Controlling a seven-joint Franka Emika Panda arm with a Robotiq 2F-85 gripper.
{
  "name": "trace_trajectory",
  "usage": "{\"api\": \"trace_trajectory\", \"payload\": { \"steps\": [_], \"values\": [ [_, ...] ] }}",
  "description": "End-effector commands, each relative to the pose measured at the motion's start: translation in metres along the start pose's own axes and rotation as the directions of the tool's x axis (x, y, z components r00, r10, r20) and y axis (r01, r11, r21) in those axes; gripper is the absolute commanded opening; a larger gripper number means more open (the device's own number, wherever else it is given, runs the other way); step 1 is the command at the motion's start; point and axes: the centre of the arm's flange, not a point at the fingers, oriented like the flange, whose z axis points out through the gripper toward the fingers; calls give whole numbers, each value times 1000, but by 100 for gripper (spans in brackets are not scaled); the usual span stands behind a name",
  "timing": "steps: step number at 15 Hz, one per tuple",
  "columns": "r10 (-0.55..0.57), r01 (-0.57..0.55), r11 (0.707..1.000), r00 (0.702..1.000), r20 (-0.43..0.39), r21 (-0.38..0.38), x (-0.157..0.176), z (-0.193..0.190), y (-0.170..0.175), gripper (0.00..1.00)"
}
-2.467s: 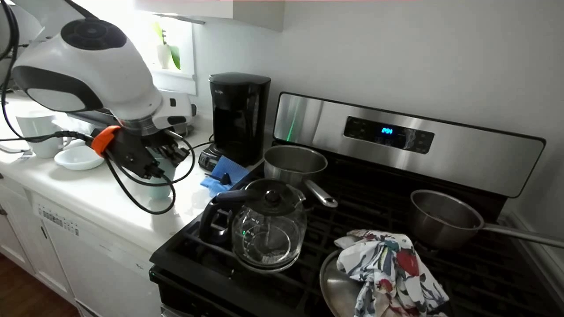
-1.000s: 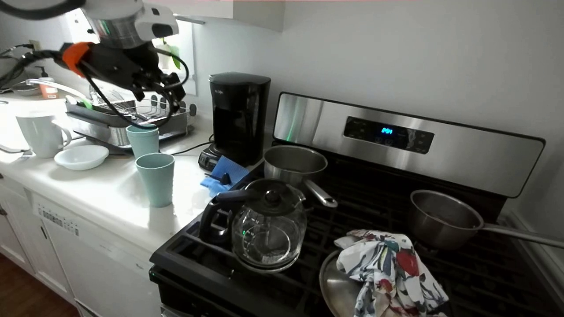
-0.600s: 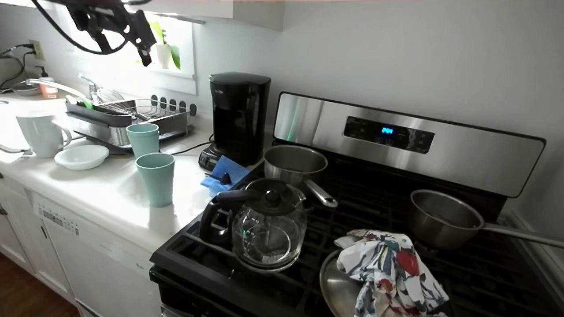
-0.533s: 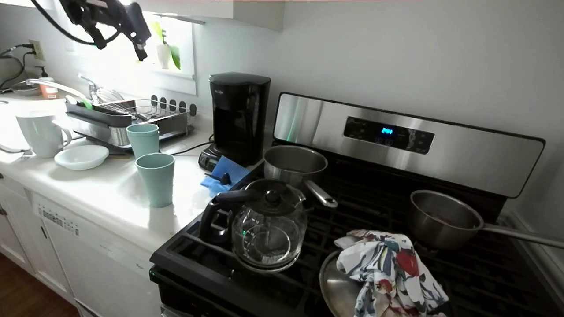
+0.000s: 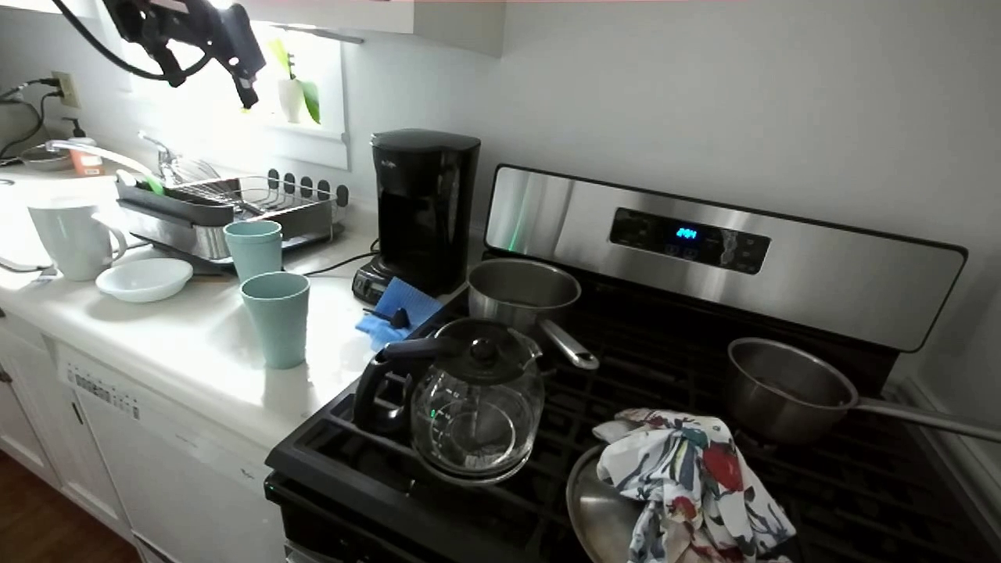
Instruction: Open the top left cabinet door, pick up a light blue cup from the cabinet and put it on the kitchen counter, close the cabinet door
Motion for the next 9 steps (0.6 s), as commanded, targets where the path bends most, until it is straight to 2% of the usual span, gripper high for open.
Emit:
{"api": "trace_trajectory", "payload": {
  "steps": [1,4,9],
  "values": [
    [0,0,1000,1000,0,0,0,0,0,100],
    [2,-2,1000,1000,4,5,-1,-4,-3,100],
    [23,-24,999,997,67,24,-11,-42,-32,100]
  ]
}}
